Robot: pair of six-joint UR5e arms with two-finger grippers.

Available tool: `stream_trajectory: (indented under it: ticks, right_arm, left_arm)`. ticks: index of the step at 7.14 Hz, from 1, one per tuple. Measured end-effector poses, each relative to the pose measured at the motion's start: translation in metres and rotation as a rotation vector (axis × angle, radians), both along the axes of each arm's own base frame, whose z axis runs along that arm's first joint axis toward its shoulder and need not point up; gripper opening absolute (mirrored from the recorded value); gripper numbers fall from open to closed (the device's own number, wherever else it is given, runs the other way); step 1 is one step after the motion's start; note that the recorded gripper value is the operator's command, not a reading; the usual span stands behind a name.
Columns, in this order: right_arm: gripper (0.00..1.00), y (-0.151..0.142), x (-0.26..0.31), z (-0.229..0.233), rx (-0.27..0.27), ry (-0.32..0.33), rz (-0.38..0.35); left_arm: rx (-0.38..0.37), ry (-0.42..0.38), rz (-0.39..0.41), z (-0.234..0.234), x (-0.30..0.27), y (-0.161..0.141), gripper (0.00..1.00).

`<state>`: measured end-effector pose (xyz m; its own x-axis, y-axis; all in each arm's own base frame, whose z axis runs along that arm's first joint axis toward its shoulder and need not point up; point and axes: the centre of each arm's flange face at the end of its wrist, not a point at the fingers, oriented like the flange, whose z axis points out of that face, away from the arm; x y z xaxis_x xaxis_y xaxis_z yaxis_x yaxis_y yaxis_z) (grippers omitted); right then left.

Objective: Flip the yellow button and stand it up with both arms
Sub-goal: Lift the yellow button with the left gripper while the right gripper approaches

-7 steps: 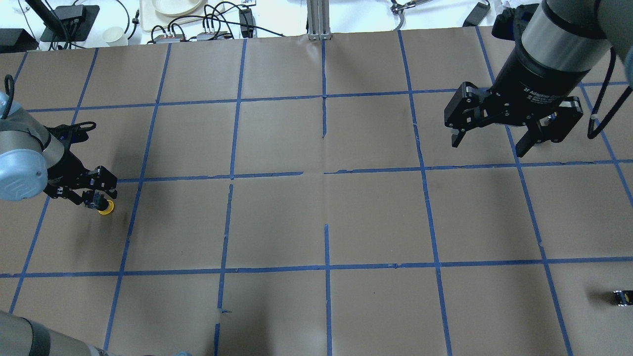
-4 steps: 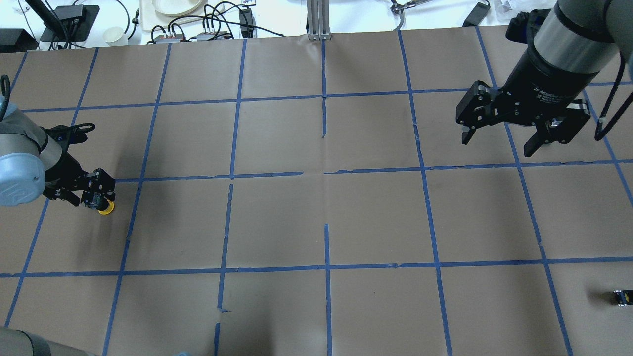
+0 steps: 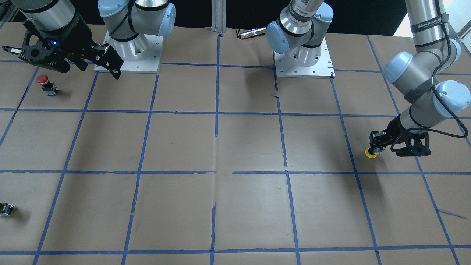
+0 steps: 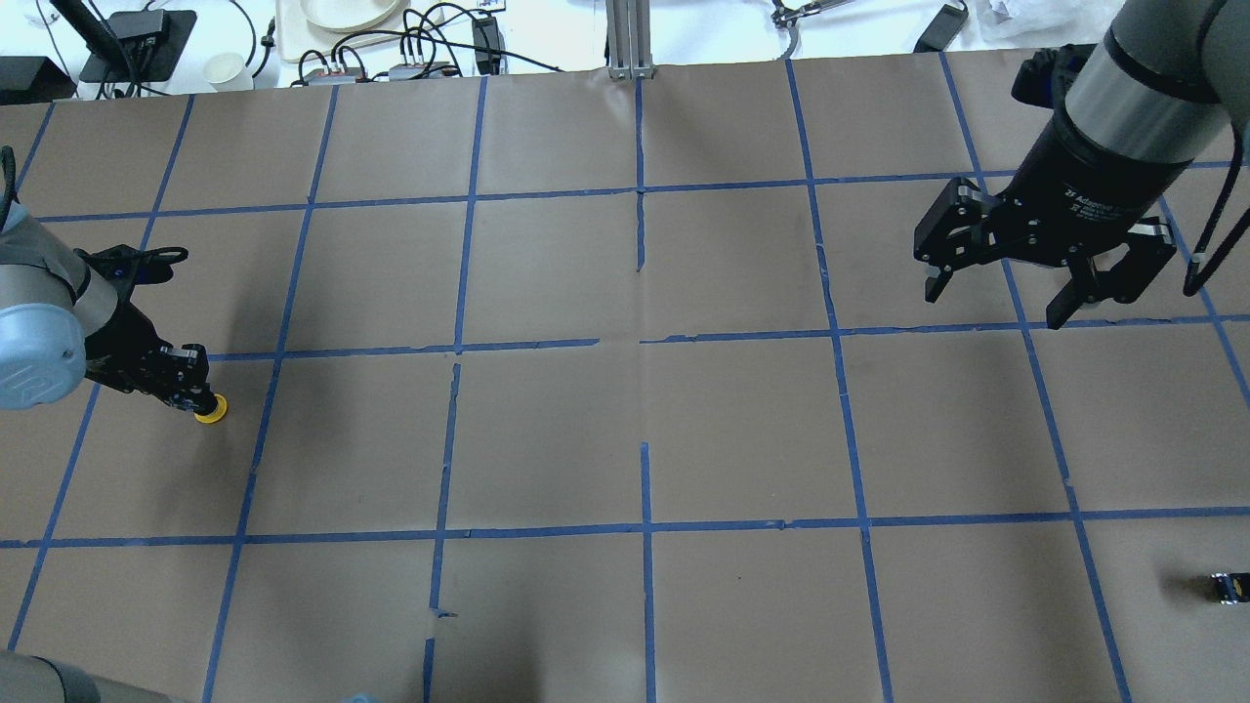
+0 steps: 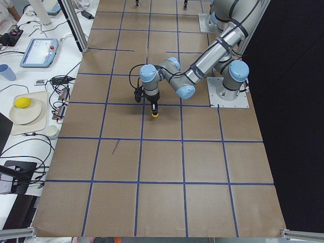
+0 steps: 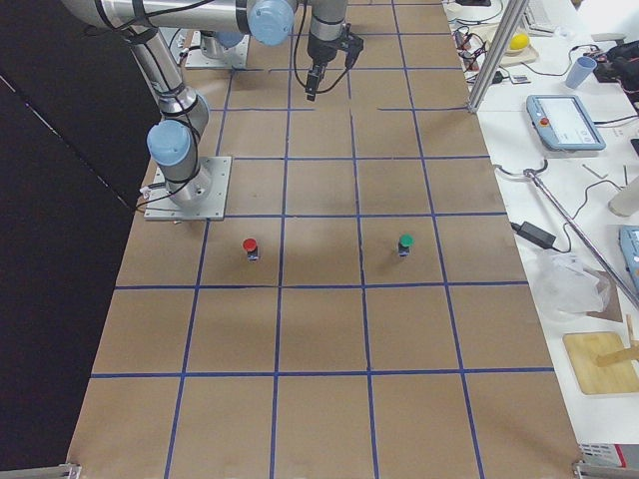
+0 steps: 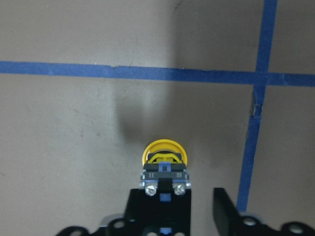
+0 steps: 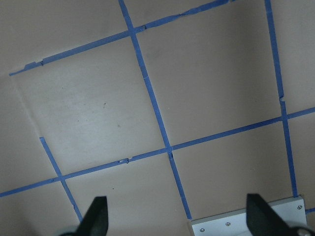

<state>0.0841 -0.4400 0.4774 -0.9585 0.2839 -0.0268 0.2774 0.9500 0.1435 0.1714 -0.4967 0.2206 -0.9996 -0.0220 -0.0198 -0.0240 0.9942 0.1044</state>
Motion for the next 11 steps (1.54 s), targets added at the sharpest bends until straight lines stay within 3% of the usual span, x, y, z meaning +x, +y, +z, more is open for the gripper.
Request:
stream_trajectory:
  ticks: [2,3,4,9,10,11]
  right_arm:
    - [1.00,-0.001,0.001,0.023,-0.045,0.021,0.003]
    - [1.00,-0.002,0.005,0.035,-0.065,0.028,0.013]
    - [1.00,-0.001,0.013,0.042,-0.076,0.035,0.033]
    - [1.00,-0.009,0.059,0.037,-0.107,0.023,0.134]
    - [1.00,-0.011,0.061,0.037,-0.103,-0.033,0.061]
    - [1.00,-0.014,0.062,0.037,-0.084,-0.123,-0.086]
  left_arm:
    - [-0.015,0.007,-0.030,0.005,-0.003,-0.004,0.02]
    - [-0.038,0.054,-0.048,0.012,-0.019,-0.010,0.02]
    - [-0.062,0.150,-0.065,0.025,-0.047,-0.015,0.02]
    - [-0.147,0.908,-0.107,0.144,-0.266,0.004,0.02]
    - [-0.156,1.048,-0.097,0.166,-0.313,0.012,0.02]
    - [-0.151,1.162,-0.073,0.190,-0.353,0.023,0.02]
